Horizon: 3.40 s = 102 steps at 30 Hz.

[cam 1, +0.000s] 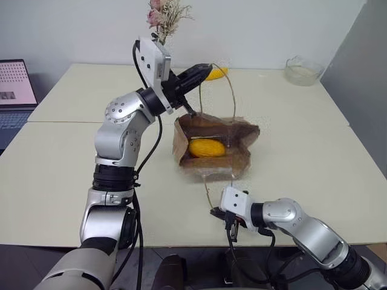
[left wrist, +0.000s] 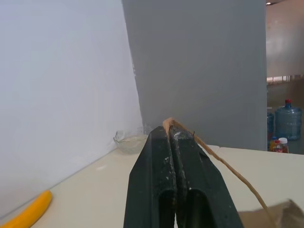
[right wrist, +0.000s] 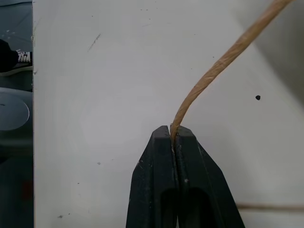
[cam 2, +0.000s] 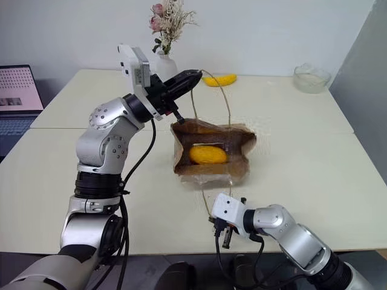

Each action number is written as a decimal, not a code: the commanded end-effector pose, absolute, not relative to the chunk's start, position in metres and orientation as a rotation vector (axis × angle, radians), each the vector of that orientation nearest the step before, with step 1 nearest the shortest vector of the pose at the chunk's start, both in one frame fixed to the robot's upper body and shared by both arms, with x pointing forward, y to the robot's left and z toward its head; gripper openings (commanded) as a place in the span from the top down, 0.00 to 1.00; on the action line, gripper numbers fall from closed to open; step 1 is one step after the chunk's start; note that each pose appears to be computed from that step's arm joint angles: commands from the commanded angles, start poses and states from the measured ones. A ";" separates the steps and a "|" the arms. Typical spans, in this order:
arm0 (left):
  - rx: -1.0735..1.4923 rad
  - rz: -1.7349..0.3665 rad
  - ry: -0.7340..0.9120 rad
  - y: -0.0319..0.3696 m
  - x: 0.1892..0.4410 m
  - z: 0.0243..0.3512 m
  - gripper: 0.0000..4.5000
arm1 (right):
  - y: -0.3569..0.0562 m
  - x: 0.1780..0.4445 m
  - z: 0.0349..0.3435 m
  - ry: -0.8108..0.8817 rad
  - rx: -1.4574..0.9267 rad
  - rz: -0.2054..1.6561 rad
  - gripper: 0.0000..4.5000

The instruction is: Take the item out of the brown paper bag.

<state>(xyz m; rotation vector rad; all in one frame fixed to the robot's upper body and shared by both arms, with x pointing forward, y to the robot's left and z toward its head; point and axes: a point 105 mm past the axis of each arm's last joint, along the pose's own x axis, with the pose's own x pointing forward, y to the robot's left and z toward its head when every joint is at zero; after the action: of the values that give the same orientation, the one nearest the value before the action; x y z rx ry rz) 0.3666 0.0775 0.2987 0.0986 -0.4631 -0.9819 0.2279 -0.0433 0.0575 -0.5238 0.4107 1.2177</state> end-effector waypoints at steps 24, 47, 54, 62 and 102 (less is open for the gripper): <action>0.151 -1.261 -0.351 0.065 0.311 0.272 1.00 | -0.072 0.209 0.158 0.232 -0.308 1.247 0.32; 0.140 -1.171 -0.404 0.077 0.325 0.291 1.00 | -0.010 0.308 0.161 0.053 -0.473 0.875 0.01; 0.073 -1.143 -0.419 0.078 0.330 0.301 1.00 | -0.016 0.316 0.144 0.009 -0.760 0.840 0.01; 0.064 -1.154 -0.419 0.075 0.328 0.300 1.00 | -0.013 0.335 0.139 -0.007 -0.938 0.821 0.01; 0.178 -1.007 -0.409 0.084 0.359 0.279 1.00 | -0.094 0.282 0.247 0.026 -0.430 1.076 0.32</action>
<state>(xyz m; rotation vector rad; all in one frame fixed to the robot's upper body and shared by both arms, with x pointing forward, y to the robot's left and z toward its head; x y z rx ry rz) 0.3632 0.0849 0.2661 0.1450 -0.3525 -1.0046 0.2804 -0.0791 0.2254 -0.4592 0.0842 1.1495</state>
